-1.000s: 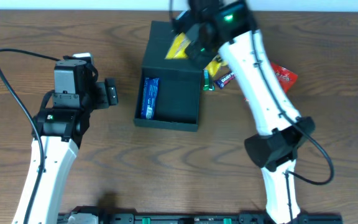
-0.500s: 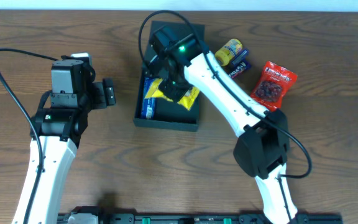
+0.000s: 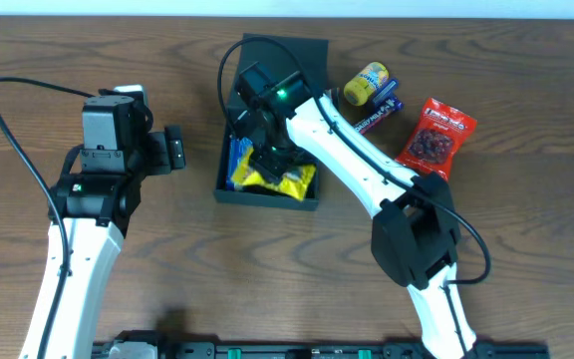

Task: Pack container
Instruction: 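Lower the yellow bag into the box and press it down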

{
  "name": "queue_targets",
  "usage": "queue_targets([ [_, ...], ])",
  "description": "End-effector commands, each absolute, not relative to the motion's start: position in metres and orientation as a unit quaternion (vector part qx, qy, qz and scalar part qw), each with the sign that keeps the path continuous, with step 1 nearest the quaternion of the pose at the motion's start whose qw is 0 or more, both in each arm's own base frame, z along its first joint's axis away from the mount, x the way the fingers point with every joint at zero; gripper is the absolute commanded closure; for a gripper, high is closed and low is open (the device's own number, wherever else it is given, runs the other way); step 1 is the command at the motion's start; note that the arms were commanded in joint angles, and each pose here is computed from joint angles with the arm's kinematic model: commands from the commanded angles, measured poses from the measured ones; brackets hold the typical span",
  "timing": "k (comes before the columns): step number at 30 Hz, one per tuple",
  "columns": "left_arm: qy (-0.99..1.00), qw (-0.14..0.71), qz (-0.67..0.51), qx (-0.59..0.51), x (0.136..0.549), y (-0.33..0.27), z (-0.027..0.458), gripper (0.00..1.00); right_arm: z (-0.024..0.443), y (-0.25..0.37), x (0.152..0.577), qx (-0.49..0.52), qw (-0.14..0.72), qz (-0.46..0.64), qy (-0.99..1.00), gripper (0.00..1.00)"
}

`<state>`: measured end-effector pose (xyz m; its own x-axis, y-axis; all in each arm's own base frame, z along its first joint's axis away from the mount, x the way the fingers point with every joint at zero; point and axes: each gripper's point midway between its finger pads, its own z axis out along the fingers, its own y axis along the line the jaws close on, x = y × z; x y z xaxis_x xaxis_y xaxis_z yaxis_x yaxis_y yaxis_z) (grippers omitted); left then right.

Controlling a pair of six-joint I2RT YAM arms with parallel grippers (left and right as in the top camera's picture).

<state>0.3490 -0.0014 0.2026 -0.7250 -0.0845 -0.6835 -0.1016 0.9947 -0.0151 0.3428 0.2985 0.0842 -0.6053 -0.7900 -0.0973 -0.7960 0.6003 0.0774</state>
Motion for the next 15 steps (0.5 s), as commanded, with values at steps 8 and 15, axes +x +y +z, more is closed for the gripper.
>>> queue_targets([
  [8, 0.921, 0.386, 0.019, -0.051, 0.353, 0.002, 0.219, 0.05, 0.116, 0.303, 0.344, -0.436, 0.065, 0.071, 0.895, 0.08],
  [15, 0.920, 0.387, 0.017, -0.052, 0.353, 0.002, 0.219, 0.05, 0.151, 0.306, 0.348, -0.435, 0.114, 0.088, 0.889, 0.98],
])
